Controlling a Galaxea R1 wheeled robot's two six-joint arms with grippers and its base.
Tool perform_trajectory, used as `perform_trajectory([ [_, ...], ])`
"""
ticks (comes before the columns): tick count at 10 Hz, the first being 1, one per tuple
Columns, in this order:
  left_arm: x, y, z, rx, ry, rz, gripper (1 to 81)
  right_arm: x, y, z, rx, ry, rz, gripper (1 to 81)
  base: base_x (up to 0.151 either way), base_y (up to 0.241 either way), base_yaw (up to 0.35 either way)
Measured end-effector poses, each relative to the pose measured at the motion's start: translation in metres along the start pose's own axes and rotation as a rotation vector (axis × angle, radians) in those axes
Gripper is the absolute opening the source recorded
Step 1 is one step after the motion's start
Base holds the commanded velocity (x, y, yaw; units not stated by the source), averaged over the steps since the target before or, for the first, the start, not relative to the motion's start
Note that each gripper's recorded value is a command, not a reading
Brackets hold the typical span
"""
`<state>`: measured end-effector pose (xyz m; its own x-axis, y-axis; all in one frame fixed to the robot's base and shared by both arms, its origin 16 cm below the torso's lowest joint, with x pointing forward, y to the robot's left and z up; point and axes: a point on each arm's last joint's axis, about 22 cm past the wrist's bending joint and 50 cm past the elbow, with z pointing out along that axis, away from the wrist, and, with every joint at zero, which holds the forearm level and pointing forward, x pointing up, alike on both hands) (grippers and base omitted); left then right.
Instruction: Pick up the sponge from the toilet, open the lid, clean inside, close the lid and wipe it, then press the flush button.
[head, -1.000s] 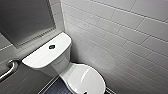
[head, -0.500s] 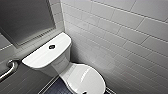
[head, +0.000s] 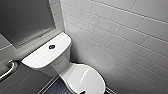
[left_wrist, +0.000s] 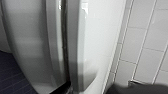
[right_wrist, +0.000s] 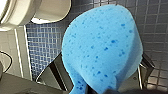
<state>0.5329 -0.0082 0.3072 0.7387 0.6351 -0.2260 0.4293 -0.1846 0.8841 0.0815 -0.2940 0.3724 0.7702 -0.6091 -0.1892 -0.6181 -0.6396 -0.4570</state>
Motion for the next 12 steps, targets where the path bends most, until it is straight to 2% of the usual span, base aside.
perform_trajectory([
  [2,0.017,0.002,-0.009,-0.013,0.010,-0.001,81.1,0.000,0.000,0.000,0.001,0.001,0.000,1.0,0.000,0.000,0.000],
  [7,0.016,0.005,-0.010,-0.030,-0.008,0.019,81.1,-0.004,-0.006,0.005,0.011,-0.003,0.005,1.0,0.000,0.000,0.000],
  [9,0.015,0.008,-0.011,-0.037,-0.033,0.007,81.1,-0.004,-0.006,0.006,0.011,-0.003,0.005,1.0,0.000,0.000,0.000],
  [12,0.014,0.014,-0.015,-0.053,-0.066,0.022,81.1,-0.005,-0.007,0.008,0.013,-0.005,0.005,1.0,0.000,0.000,0.000],
])
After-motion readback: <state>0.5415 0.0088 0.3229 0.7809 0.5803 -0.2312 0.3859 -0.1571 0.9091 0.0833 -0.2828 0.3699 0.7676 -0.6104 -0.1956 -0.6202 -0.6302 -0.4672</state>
